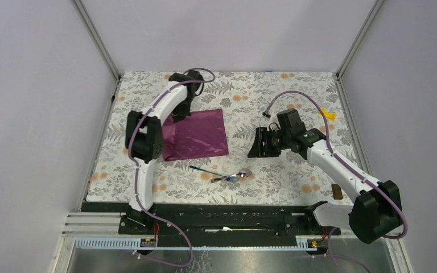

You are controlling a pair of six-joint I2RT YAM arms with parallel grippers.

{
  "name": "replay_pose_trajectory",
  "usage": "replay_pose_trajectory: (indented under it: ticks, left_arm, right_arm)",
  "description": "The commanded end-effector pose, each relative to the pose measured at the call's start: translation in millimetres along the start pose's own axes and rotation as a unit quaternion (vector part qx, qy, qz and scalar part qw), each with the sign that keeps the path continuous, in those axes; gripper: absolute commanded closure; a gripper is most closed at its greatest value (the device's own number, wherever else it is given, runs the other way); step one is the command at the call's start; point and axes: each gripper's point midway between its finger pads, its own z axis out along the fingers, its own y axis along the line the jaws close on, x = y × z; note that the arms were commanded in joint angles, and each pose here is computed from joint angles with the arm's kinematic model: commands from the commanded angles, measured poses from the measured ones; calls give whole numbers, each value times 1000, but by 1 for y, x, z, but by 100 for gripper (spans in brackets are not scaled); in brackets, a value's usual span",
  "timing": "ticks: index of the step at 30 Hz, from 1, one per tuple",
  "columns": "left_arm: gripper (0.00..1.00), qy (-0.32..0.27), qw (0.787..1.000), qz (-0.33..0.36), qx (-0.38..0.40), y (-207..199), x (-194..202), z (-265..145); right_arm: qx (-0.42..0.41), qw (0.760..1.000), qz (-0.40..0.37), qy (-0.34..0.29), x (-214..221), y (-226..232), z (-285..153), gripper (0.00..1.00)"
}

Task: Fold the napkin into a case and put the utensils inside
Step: Pick up the rectangle-folded napkin at the center of the board, then fold the rectangle-folded napkin at the center of the board.

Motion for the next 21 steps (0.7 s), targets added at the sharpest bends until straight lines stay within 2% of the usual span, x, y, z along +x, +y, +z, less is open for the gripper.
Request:
replay_pose_trajectory:
  ticks: [1, 12, 21]
  left_arm:
    - [100, 6, 999, 16, 32, -41, -2, -11]
    - [100, 3, 991, 71, 115, -128, -1, -17]
    - [100, 10, 986, 81, 146, -149, 1, -15]
  right_arm:
    - [-5, 1000, -14, -20, -5, 4, -5, 44]
    - [4, 999, -15, -31, -5, 1, -8, 43]
    - [12, 999, -13, -33, -3, -3, -7, 44]
